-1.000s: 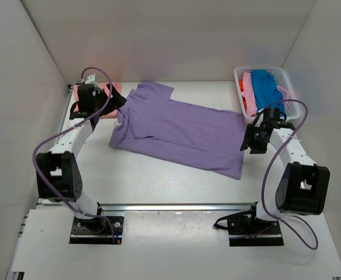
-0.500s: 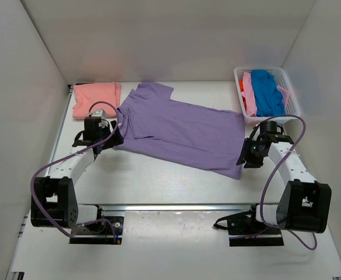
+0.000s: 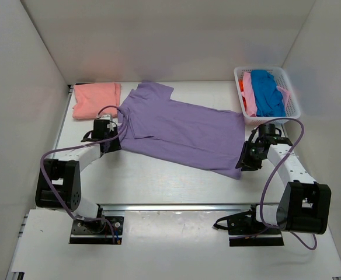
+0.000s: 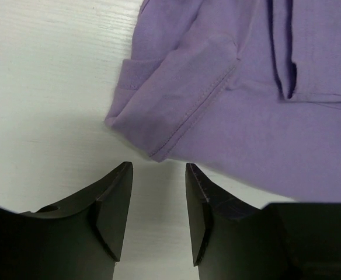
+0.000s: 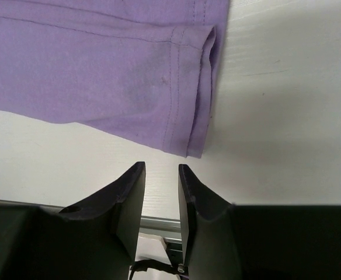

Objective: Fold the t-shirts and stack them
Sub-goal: Fold the flattened tshirt in 1/3 of the way

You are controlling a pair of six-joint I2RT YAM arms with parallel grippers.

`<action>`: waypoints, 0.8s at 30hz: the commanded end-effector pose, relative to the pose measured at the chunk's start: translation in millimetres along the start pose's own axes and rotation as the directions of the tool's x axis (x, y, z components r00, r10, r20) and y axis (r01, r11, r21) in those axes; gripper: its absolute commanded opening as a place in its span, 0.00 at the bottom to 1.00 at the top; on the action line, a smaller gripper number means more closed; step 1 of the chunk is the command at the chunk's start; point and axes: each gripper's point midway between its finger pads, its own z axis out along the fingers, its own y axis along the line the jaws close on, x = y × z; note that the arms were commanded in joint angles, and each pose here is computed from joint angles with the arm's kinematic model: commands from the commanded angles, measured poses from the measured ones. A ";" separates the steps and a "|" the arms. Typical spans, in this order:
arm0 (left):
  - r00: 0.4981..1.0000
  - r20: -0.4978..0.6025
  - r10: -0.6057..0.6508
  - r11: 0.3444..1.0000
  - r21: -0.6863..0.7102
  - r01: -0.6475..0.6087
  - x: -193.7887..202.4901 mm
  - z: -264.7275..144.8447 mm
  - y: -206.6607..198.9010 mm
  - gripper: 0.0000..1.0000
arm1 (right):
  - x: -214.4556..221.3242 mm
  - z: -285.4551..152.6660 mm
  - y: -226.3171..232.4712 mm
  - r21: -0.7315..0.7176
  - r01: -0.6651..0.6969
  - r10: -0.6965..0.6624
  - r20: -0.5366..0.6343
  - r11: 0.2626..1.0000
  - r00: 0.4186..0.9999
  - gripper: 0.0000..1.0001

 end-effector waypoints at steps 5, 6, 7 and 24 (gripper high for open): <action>0.997 0.077 0.026 0.998 -0.054 -0.022 -31.0 1.7 2.4 0.53 | 1.8 1.4 5.7 -0.025 0.004 -0.004 0.003 1.000 1.000 0.25; 0.998 0.064 0.028 0.998 -0.066 -0.024 -28.0 3.9 5.1 0.50 | 1.0 2.3 6.2 -0.027 0.011 -0.011 0.006 1.000 1.000 0.26; 0.998 0.057 0.030 0.997 -0.069 -0.026 -28.0 5.5 5.4 0.49 | 4.3 3.8 6.0 -0.026 0.000 0.000 -0.008 1.000 1.000 0.25; 0.997 -0.008 0.074 0.994 -0.079 -0.075 -27.5 14.0 -0.8 0.51 | 10.1 -3.2 3.8 -0.021 0.003 -0.003 -0.024 1.000 1.000 0.28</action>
